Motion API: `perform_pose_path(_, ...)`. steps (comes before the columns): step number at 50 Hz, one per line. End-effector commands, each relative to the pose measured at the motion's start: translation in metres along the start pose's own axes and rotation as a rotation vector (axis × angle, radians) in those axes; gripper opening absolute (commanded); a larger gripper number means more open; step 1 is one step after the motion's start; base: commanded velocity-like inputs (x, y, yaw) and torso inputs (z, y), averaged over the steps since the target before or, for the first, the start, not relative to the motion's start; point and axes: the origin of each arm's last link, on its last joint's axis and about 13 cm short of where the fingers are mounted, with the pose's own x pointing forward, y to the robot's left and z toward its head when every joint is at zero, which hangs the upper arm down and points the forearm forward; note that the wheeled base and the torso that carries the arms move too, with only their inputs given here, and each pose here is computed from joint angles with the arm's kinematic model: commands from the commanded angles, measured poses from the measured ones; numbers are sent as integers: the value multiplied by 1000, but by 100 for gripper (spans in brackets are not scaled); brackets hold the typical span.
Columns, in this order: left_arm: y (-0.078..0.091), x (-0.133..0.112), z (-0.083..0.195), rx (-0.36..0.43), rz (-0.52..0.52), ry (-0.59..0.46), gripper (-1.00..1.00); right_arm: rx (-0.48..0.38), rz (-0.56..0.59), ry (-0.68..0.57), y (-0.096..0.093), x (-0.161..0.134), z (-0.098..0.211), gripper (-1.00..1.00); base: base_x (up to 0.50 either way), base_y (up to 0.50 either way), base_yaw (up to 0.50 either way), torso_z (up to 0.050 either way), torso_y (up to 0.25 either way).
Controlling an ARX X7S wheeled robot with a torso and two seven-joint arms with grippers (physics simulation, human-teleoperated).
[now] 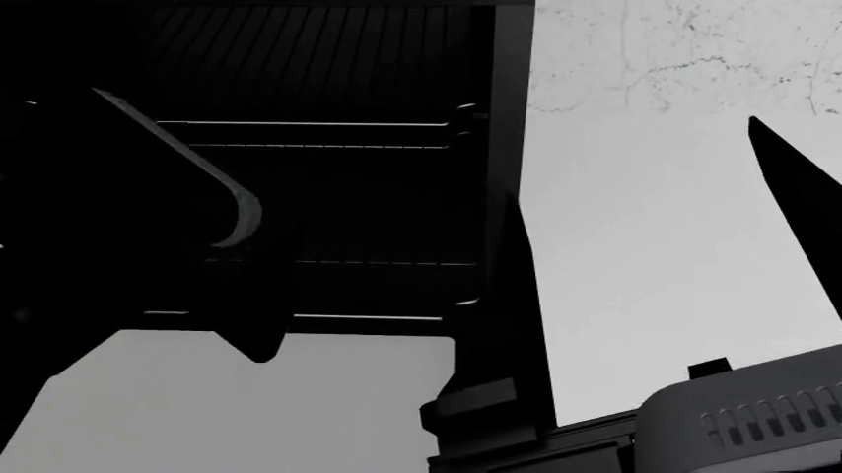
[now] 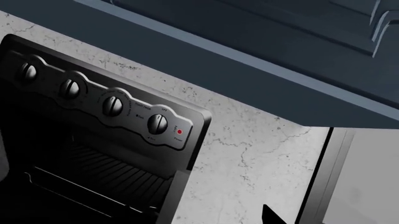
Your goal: Fully slide the toaster oven bottom rack0 out.
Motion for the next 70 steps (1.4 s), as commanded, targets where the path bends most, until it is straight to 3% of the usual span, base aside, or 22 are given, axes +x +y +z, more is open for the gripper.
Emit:
perform_pose_path(1, 26, 79, -33, -339, 133, 145, 100, 251, 23, -38, 6, -6, 15, 100, 0, 0, 0, 0, 0)
perform_pose_path(7, 21, 92, -57, -399, 134, 203, 100, 248, 21, -48, 5, -7, 18, 100, 0, 0, 0, 0, 0)
perform_pose_path(22, 19, 141, -87, -414, 162, 305, 100, 261, 39, -63, 7, -14, 24, 100, 0, 0, 0, 0, 0)
perform_pose_path(28, 8, 135, -100, -416, 117, 360, 100, 275, 37, -64, 6, -16, 23, 100, 0, 0, 0, 0, 0)
perform_pose_path(37, 9, 120, -122, -506, 117, 460, 100, 299, 51, -71, 8, -16, 20, 100, 0, 0, 0, 0, 0)
perform_pose_path(39, 9, 111, -126, -531, 107, 496, 100, 300, 51, -69, 8, -16, 20, 100, 0, 0, 2, 0, 0)
perform_pose_path(40, 5, 104, -127, -487, 70, 549, 100, 301, 50, -69, 8, -16, 20, 100, 0, 0, 3, 0, 0)
perform_pose_path(43, 0, 81, -122, -557, 58, 510, 100, 305, 48, -71, 8, -17, 20, 100, 0, 0, 3, 0, 0)
perform_pose_path(45, -6, 65, -121, -561, 50, 518, 100, 306, 46, -75, 7, -17, 21, 100, 0, 0, 1, 0, 0)
perform_pose_path(47, -16, 43, -119, -490, 66, 591, 100, 311, 44, -77, 7, -17, 22, 100, 0, 0, 3, 0, 0)
perform_pose_path(50, -29, 4, -109, -539, 35, 565, 100, 316, 50, -79, 9, -15, 22, 100, 0, 0, 3, 0, 0)
perform_pose_path(57, -50, -76, -82, -615, 84, 466, 100, 330, 57, -85, 11, -13, 24, 100, 0, 0, 3, 0, 0)
perform_pose_path(59, -57, -91, -76, -635, 83, 440, 100, 332, 54, -87, 11, -13, 25, 100, 0, 0, 0, 0, 0)
perform_pose_path(64, -61, -100, -66, -623, 86, 395, 100, 335, 53, -89, 11, -13, 26, 100, 0, 0, 0, 0, 0)
perform_pose_path(67, -55, -99, -58, -627, 107, 320, 100, 333, 48, -89, 10, -14, 26, 100, 0, 0, 0, 0, 0)
perform_pose_path(68, -53, -100, -53, -600, 145, 251, 100, 333, 47, -90, 9, -14, 26, 100, 0, 0, 0, 0, 0)
perform_pose_path(70, -50, -109, -40, -455, 246, 48, 100, 334, 46, -94, 8, -15, 26, 100, 0, 0, 0, 0, 0)
